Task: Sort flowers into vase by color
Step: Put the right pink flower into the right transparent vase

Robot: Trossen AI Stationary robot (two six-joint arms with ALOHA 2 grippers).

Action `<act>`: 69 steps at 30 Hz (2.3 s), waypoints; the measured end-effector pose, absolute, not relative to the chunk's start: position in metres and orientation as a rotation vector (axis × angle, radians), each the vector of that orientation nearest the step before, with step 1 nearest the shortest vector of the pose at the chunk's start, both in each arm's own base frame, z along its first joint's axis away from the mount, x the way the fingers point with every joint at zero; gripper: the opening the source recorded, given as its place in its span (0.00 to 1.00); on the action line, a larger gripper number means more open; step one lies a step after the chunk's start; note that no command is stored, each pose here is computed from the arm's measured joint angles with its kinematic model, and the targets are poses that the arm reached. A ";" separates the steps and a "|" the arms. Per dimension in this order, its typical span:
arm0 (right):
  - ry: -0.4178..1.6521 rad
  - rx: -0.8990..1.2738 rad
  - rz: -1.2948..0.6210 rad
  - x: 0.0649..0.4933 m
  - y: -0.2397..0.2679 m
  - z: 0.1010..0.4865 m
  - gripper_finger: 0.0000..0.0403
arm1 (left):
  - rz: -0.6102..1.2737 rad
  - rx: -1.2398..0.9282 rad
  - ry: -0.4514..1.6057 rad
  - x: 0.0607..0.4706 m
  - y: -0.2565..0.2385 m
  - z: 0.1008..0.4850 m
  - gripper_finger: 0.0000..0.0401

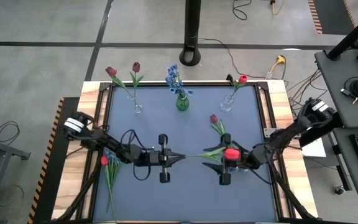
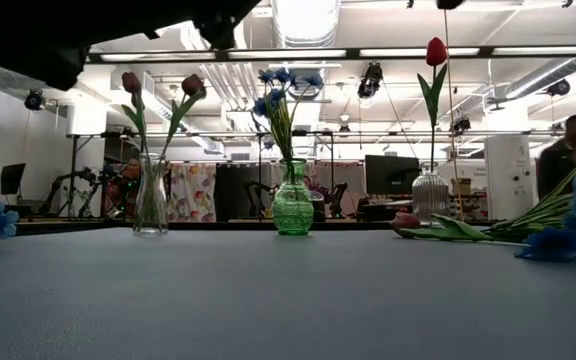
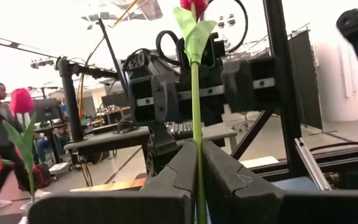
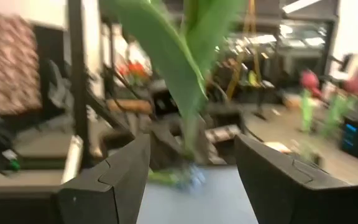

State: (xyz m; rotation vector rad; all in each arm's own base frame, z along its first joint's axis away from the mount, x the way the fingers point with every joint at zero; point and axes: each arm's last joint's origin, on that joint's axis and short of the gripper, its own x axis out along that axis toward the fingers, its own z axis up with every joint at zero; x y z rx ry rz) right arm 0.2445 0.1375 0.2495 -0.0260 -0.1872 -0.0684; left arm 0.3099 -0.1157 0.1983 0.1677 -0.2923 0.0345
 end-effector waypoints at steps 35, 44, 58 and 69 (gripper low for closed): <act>-0.256 -0.101 -0.117 0.268 0.143 0.252 0.03 | 0.057 0.096 -0.233 0.325 -0.121 0.184 0.32; 0.129 -0.037 -0.291 0.260 0.118 0.278 0.03 | 0.137 0.080 -0.058 0.312 -0.114 0.170 0.49; 0.450 -0.057 -0.660 0.223 0.034 0.351 0.03 | 0.226 -0.006 0.276 0.298 -0.112 0.128 0.51; 0.493 -0.119 -0.854 0.225 -0.019 0.366 0.03 | 0.223 0.004 0.282 0.298 -0.112 0.127 0.51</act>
